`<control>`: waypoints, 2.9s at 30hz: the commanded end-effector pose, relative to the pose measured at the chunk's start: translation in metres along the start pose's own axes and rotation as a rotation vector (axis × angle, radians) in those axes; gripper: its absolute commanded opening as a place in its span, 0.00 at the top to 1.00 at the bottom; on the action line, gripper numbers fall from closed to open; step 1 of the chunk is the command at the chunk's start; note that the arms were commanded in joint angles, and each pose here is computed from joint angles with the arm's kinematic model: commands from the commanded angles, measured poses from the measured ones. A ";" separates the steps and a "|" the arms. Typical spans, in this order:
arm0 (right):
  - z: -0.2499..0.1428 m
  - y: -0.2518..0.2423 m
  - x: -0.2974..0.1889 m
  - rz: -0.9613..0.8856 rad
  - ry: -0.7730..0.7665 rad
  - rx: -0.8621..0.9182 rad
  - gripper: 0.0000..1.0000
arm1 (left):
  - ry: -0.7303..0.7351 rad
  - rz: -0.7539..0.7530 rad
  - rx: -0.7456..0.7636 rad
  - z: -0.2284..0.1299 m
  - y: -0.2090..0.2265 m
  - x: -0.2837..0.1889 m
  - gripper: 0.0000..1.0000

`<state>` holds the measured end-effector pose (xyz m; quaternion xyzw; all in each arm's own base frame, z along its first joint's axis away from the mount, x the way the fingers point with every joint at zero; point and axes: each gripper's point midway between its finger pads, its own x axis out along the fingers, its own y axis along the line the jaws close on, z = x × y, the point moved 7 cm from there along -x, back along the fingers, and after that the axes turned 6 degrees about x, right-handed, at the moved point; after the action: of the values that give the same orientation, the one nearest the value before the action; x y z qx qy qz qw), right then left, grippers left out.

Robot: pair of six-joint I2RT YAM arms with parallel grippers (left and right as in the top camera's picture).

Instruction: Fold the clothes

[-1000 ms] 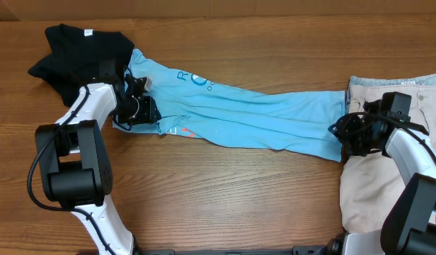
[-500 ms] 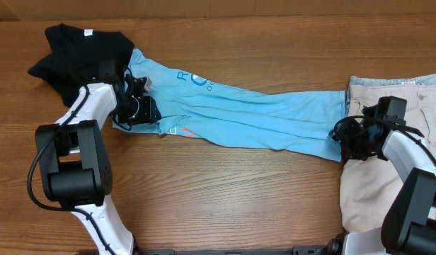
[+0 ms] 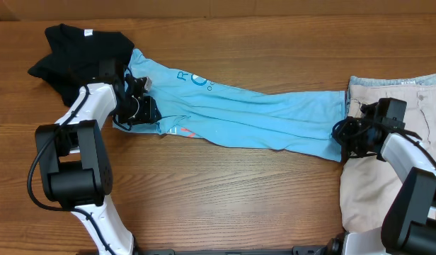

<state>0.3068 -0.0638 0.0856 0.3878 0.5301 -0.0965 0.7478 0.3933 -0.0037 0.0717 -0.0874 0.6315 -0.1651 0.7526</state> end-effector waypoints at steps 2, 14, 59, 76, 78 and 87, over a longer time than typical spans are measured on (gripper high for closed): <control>0.032 0.023 -0.024 0.075 -0.060 -0.015 0.96 | 0.073 0.004 -0.031 -0.012 0.008 0.023 0.58; 0.061 0.038 -0.044 0.049 -0.176 -0.045 0.96 | 0.072 0.004 -0.031 -0.012 0.008 0.023 0.57; -0.022 -0.028 -0.005 -0.161 0.101 0.105 0.96 | 0.072 0.014 -0.033 -0.012 0.010 0.023 0.55; 0.007 -0.032 -0.050 -0.265 0.094 0.211 0.96 | 0.056 0.062 -0.099 -0.015 0.039 0.011 0.57; 0.007 -0.032 -0.050 -0.266 0.096 0.211 0.90 | 0.052 0.063 -0.103 -0.011 0.040 0.005 0.57; -0.002 -0.017 -0.048 -0.140 0.172 0.146 0.62 | 0.002 -0.007 -0.046 0.022 0.025 -0.033 0.55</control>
<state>0.2665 -0.0938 0.1095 0.4049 0.6162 -0.2082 0.6426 0.4007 0.0285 0.0851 -0.1155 0.6526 -0.1367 0.7362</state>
